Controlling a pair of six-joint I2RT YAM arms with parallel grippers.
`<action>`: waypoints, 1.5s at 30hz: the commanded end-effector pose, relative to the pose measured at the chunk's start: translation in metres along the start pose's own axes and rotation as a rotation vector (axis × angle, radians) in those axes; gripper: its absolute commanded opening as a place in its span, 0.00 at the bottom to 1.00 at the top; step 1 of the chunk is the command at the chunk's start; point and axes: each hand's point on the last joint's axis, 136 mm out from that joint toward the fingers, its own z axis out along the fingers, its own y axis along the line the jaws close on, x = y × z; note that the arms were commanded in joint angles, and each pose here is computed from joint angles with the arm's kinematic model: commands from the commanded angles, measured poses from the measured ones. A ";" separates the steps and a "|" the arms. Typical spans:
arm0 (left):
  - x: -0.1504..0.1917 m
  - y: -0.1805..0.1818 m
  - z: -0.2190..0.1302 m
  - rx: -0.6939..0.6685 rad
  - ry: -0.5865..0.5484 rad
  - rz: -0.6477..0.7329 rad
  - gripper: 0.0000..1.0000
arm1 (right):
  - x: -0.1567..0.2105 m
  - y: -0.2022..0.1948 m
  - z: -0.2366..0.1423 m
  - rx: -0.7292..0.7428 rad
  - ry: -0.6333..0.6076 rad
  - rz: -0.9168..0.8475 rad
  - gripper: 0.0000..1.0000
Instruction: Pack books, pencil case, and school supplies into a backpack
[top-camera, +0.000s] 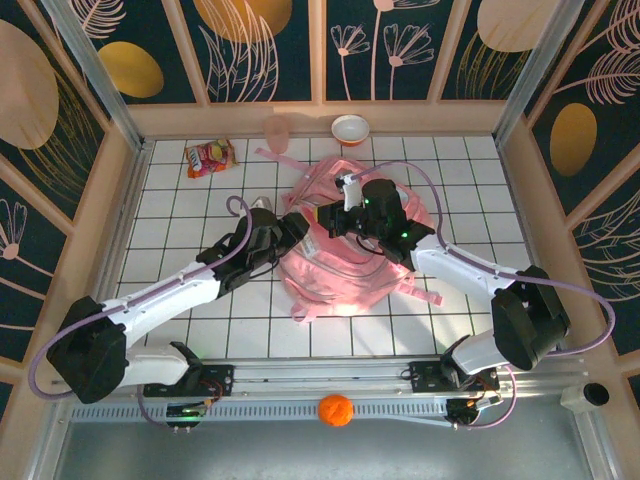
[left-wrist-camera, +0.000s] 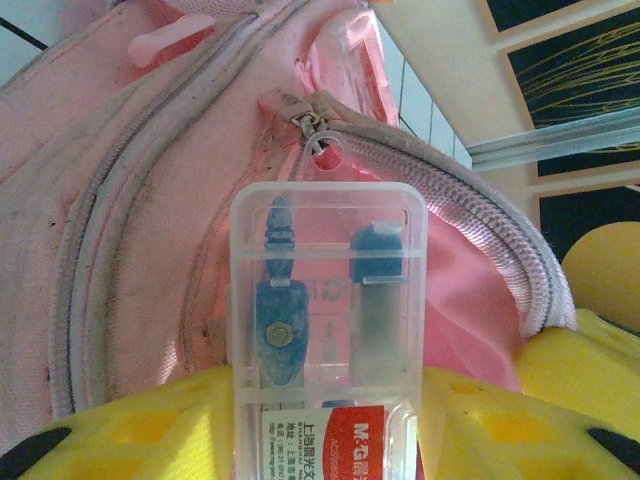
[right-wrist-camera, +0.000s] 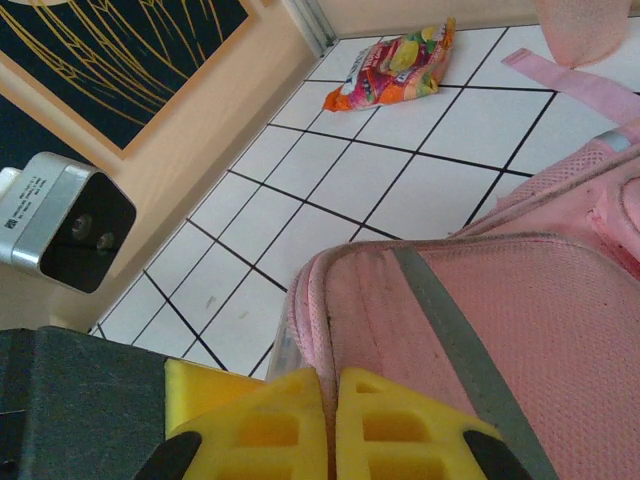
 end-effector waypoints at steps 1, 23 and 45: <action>0.004 -0.005 0.005 0.037 0.009 -0.024 0.51 | -0.063 0.036 -0.014 -0.107 -0.199 -0.070 0.00; 0.007 -0.013 -0.002 0.085 0.019 -0.059 0.48 | -0.062 0.038 -0.015 -0.120 -0.197 -0.067 0.00; 0.038 0.010 -0.063 0.094 0.179 0.054 0.57 | -0.060 0.037 -0.014 -0.113 -0.183 -0.066 0.00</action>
